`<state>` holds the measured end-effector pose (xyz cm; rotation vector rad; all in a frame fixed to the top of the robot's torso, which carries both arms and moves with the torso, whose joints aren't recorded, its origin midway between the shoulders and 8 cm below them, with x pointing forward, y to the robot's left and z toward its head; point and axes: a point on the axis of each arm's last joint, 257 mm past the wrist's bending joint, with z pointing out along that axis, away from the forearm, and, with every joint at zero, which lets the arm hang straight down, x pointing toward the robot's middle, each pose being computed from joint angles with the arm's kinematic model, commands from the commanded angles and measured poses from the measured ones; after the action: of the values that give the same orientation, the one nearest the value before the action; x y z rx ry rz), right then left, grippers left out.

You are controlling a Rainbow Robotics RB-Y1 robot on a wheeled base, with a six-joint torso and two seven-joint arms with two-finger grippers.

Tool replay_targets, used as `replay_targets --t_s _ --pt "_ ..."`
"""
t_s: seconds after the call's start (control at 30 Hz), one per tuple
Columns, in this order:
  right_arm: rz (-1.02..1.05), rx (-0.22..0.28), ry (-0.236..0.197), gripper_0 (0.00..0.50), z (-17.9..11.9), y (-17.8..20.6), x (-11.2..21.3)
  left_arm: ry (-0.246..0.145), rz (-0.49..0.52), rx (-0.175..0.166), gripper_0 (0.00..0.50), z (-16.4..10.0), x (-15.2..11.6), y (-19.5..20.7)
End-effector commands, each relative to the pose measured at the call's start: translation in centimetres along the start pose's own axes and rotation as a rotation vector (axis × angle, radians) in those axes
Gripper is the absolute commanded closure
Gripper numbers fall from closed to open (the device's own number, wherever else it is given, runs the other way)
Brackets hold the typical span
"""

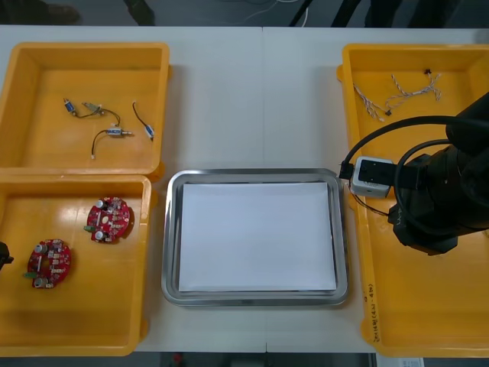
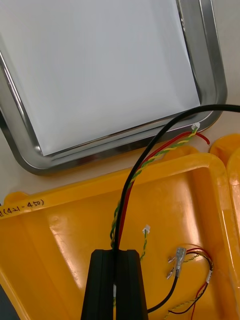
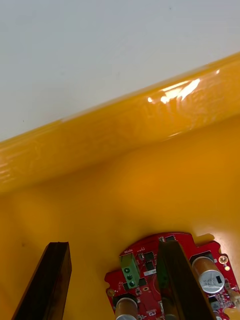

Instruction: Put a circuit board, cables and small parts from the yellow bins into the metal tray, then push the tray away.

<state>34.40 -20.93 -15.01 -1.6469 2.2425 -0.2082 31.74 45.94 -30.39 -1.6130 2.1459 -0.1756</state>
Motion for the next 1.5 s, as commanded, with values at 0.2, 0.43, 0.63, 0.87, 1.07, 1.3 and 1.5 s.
replay_targets --t_s 0.2,0.43,0.63,0.87,1.07,1.3,1.5 --pt "-0.013 0.031 0.010 0.500 -0.8 -0.4 -0.1 -0.002 -0.051 0.026 0.000 0.6 2.2 -1.3" --pt "-0.012 0.034 0.013 0.500 -0.8 -0.4 0.0 -0.002 -0.054 0.037 0.000 0.8 2.6 -1.8" --pt "-0.012 0.034 0.018 0.500 -0.8 -0.4 0.1 -0.007 -0.050 0.025 0.000 1.1 2.9 -1.6" --pt "-0.011 0.036 0.021 0.500 -0.8 -0.5 0.2 -0.001 -0.050 0.020 0.000 1.4 3.4 -1.4" --pt "-0.011 0.036 0.020 0.500 -0.8 -0.5 0.2 0.000 -0.048 0.017 0.000 1.6 3.8 -1.4" --pt "-0.010 0.038 0.022 0.500 -0.9 -0.6 0.3 -0.005 -0.041 0.008 0.000 1.7 3.9 -1.2" --pt "-0.011 0.035 0.023 0.500 -0.8 -0.5 0.3 -0.006 -0.037 0.006 0.000 1.8 4.1 -1.1"
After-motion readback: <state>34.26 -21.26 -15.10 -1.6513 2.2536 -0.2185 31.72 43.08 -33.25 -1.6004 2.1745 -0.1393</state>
